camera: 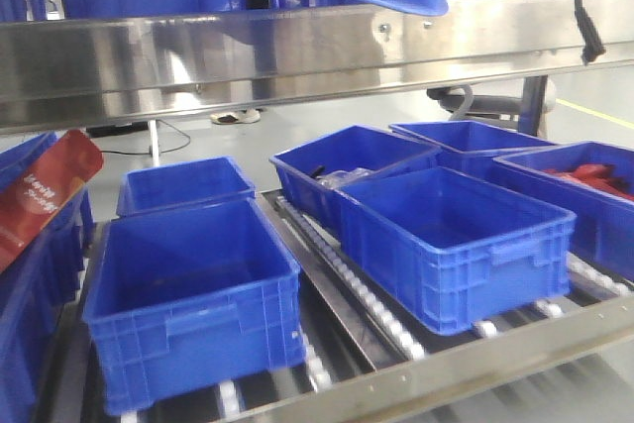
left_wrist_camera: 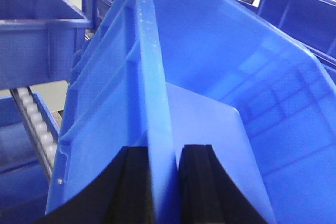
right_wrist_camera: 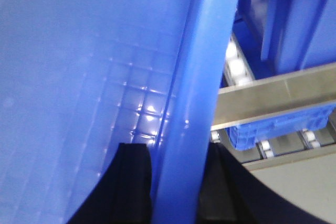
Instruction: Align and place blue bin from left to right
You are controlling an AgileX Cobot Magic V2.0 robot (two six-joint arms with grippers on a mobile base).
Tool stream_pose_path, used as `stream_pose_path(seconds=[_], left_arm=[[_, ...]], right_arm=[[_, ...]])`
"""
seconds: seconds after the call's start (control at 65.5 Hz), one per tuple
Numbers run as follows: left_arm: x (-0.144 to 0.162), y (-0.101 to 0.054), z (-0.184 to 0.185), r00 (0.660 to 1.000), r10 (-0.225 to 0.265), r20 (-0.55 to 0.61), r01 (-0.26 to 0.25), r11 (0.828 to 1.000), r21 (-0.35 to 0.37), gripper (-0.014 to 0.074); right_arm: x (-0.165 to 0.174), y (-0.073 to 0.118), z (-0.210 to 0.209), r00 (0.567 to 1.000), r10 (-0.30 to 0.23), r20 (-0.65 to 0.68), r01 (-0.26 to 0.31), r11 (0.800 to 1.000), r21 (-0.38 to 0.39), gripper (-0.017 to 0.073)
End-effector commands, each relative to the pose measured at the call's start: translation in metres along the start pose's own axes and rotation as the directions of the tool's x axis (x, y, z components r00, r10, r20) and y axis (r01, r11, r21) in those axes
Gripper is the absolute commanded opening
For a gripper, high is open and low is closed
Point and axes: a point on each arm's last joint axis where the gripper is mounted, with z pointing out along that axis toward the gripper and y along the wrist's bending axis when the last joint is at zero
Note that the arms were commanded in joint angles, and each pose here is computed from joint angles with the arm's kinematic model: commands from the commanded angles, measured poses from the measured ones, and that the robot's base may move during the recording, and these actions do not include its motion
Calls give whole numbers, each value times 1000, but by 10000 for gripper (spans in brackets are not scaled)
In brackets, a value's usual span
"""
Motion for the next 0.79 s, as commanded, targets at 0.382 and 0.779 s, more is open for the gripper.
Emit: stream_pose_path(seconds=[0.382,0.779], left_arm=[[-16,-18,-13,990,-44,134,31,995,99,-111],[-16,-18,-13,990,-44,134,31,995,99,-111]], right_arm=[[-9,19,-15,994,-1,109,15,992,-126,-68],[-9,19,-15,994,-1,109,15,992,-126,-68]])
